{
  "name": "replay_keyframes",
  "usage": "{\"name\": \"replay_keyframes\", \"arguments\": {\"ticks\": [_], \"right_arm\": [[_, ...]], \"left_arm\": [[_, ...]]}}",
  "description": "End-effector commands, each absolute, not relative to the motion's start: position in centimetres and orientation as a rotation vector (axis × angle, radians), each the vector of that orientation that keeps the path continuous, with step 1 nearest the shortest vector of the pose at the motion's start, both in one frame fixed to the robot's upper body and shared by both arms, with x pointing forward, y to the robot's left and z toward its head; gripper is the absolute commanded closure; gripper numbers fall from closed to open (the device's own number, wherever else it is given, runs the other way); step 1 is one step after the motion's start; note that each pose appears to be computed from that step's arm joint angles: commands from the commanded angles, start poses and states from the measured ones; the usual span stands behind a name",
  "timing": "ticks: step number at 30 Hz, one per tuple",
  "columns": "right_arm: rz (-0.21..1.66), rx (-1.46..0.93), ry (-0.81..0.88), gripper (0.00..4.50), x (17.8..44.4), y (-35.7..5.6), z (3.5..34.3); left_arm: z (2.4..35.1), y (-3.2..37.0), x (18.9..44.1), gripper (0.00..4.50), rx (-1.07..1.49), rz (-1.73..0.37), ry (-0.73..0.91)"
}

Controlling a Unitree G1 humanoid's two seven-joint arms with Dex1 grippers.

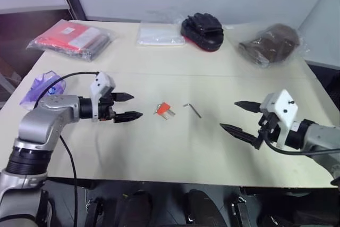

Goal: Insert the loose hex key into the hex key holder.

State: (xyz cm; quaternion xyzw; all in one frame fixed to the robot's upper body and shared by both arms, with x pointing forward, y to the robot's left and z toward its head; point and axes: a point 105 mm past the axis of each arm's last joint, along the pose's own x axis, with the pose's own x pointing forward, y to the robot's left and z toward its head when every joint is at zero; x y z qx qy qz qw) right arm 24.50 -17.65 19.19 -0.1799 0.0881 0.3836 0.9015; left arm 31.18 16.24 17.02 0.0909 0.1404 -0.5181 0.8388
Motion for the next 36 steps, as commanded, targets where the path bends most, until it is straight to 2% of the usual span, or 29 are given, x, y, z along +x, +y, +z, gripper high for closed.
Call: {"name": "replay_keyframes", "arguments": {"ticks": [1, 25, 31, 36], "right_arm": [[0.802, -0.406, 0.137, 0.31, 24.2, -17.3, 20.5], [0.790, -0.406, 0.114, 0.31, 24.8, -16.8, 20.3], [0.724, -0.411, 0.028, 0.31, 27.7, -15.8, 20.0], [0.709, -0.493, -0.013, 0.31, 31.0, -13.8, 18.0]], "left_arm": [[17.9, 15.7, 30.7, 0.03, 0.230, -1.132, 0.268], [18.0, 15.2, 31.5, 0.03, 0.219, -1.098, 0.232], [17.4, 14.8, 32.3, 0.03, 0.232, -1.060, 0.215], [16.9, 14.7, 33.2, 0.03, 0.261, -1.011, 0.167]]}}
